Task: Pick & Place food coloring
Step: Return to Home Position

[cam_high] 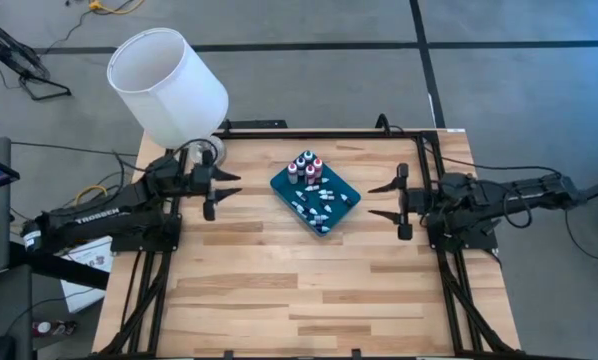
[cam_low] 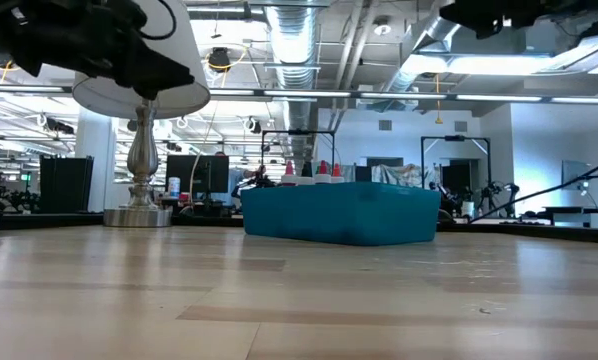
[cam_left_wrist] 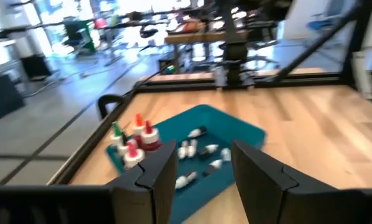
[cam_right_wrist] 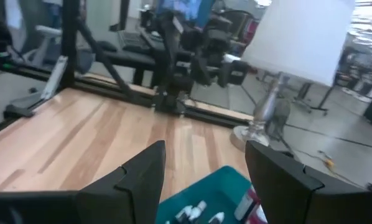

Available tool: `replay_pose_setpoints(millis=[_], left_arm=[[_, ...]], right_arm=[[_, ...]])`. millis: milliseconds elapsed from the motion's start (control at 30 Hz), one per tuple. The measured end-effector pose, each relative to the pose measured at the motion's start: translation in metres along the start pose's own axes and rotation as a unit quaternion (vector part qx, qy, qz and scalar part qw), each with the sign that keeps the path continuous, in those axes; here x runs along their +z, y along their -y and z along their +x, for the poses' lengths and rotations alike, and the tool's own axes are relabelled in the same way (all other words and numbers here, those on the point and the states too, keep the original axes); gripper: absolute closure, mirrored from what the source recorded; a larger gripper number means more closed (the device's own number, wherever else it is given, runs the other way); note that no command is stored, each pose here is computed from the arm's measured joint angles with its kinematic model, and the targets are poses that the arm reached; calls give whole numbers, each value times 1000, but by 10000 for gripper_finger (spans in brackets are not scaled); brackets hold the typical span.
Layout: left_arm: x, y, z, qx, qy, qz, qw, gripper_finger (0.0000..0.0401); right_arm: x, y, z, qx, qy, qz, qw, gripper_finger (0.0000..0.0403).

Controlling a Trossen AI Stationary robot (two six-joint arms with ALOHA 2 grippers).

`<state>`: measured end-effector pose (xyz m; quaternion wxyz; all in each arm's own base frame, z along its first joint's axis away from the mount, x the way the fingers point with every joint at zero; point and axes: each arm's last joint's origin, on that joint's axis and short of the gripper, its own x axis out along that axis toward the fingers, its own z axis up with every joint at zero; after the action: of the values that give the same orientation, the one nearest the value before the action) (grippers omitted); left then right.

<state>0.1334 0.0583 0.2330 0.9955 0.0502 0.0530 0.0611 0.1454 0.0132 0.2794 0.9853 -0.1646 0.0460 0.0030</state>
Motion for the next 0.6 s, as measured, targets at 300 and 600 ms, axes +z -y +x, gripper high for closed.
replay_pose_setpoints(millis=[300, 600], left_arm=[[-27, 15, -19, -14, 71, -27, 997, 256], [-50, 29, -29, 3, 120, -33, 992, 256]], right_arm=[[-25, 2, -17, -33, 44, 30, 998, 188], [-43, -6, -22, -29, 50, 59, 997, 188]])
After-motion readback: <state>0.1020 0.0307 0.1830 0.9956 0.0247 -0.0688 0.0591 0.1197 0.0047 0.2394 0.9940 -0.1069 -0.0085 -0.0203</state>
